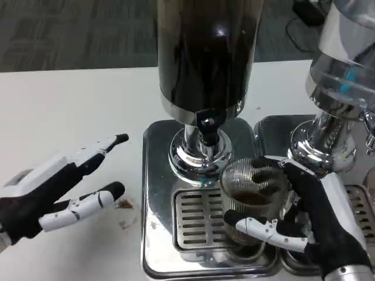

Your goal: Grasp the cup under the faucet to collect the drink, then remove the cup.

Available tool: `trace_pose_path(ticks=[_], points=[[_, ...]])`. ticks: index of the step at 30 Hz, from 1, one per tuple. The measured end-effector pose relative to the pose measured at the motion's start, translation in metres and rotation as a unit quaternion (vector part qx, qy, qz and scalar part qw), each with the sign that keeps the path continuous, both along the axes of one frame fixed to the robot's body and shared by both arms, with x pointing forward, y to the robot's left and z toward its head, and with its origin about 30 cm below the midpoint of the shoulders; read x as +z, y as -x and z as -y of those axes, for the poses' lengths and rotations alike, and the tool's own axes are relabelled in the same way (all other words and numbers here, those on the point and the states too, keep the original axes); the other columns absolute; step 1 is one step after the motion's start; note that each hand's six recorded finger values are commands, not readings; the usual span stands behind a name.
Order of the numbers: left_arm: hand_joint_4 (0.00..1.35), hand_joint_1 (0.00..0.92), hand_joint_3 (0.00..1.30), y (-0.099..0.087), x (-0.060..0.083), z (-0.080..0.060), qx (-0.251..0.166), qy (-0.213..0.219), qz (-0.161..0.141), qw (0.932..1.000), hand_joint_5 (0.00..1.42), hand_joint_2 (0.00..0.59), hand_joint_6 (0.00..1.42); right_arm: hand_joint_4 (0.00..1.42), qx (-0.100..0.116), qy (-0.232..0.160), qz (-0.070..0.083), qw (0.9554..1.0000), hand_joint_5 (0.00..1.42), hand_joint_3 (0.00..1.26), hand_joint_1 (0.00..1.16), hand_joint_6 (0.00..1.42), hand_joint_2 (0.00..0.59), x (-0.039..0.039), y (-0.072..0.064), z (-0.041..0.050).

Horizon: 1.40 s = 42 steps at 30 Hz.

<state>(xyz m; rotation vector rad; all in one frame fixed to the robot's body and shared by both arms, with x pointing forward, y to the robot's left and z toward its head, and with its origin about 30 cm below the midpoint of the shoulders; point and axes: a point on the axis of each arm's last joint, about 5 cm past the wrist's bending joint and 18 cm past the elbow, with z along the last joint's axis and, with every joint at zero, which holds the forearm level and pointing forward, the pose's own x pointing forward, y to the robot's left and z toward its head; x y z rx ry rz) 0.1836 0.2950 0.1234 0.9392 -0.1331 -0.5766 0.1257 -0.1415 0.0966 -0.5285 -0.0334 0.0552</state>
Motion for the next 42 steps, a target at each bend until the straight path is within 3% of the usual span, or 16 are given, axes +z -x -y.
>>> trace_pose_path(ticks=[7, 17, 20, 25, 32, 39, 42], points=[[0.0, 0.0, 0.0, -0.002, 0.01, -0.003, -0.023, -0.039, -0.004, 0.999, 0.0, 0.237, 0.0, 0.57, 0.005, -0.014, 0.008, 0.9999, 0.82, 0.48, 0.98, 1.18, 0.151, 0.0133, 0.011, 0.0026], [0.0, 0.0, 0.0, -0.001, 0.023, -0.002, -0.057, -0.067, 0.02, 0.9959, 0.0, 0.227, 0.0, 0.57, 0.004, -0.019, -0.002, 0.9998, 0.83, 0.49, 0.98, 1.18, 0.151, 0.0191, 0.019, 0.0072], [0.0, 0.0, 0.0, 0.003, 0.029, 0.002, -0.073, -0.074, 0.032, 0.994, 0.0, 0.225, 0.0, 0.57, 0.007, -0.025, 0.013, 0.9996, 0.83, 0.49, 0.98, 1.18, 0.151, 0.0303, 0.023, 0.0067], [0.0, 0.0, 0.0, 0.006, 0.036, 0.003, -0.081, -0.077, 0.039, 0.993, 0.0, 0.241, 0.0, 0.58, 0.019, -0.024, 0.028, 0.9991, 0.83, 0.49, 0.98, 1.18, 0.151, 0.0426, 0.028, 0.0072], [0.0, 0.0, 0.0, 0.01, 0.041, 0.001, -0.082, -0.089, 0.038, 0.992, 0.0, 0.251, 0.0, 0.58, 0.026, -0.023, 0.016, 0.9993, 0.82, 0.49, 0.98, 1.18, 0.151, 0.0432, 0.033, 0.0082], [0.0, 0.0, 0.0, 0.019, 0.049, 0.003, -0.078, -0.079, 0.035, 0.9932, 0.0, 0.257, 0.0, 0.58, 0.027, -0.023, 0.041, 0.9985, 0.82, 0.49, 0.97, 1.16, 0.156, 0.0554, 0.037, 0.0094], [0.0, 0.0, 0.0, 0.024, 0.051, 0.001, -0.067, -0.07, 0.025, 0.995, 0.0, 0.256, 0.0, 0.58, 0.021, -0.027, 0.038, 0.9987, 0.82, 0.49, 0.97, 1.16, 0.157, 0.056, 0.039, 0.0116]])
